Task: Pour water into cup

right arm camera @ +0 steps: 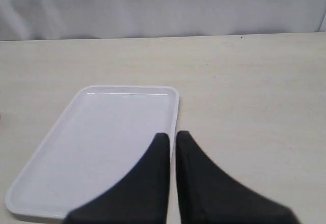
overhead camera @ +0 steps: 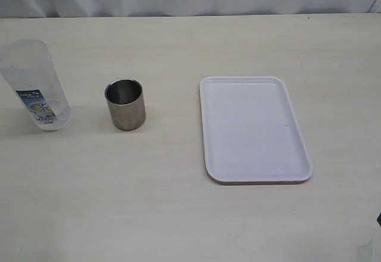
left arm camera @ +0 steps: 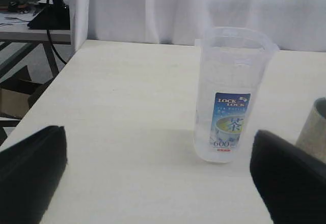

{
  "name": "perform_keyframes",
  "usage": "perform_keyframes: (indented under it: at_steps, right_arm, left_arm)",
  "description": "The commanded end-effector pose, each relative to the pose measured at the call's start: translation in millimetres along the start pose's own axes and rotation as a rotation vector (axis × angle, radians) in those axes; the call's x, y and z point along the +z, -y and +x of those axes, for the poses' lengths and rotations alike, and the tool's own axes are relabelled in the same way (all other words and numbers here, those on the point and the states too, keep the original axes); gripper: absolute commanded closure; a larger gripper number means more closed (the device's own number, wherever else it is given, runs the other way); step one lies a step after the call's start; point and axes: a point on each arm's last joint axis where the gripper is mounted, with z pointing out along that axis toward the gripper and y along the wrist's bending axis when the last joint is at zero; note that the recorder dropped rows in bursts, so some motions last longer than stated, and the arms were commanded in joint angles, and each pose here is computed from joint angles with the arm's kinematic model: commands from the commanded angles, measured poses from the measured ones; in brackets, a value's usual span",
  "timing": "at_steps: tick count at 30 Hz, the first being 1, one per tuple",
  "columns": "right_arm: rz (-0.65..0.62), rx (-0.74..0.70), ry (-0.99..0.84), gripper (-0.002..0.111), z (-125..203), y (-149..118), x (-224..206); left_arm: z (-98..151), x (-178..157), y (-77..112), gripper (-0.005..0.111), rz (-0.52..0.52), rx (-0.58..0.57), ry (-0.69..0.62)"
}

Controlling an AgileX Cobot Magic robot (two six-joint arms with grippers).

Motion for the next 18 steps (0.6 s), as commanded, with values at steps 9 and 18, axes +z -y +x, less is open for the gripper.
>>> perform_keyframes:
  at_steps: [9, 18]
  right_arm:
    - [0.001, 0.006, 0.017, 0.104, -0.5, 0.0, 0.0]
    - [-0.01, 0.005, 0.332, 0.104, -28.6, -0.9, -4.9]
  left_arm:
    - [-8.6, -0.4, -0.1, 0.016, 0.0, 0.048, 0.105]
    - [-48.5, -14.4, 0.5, 0.016, 0.045, -0.121, 0.572]
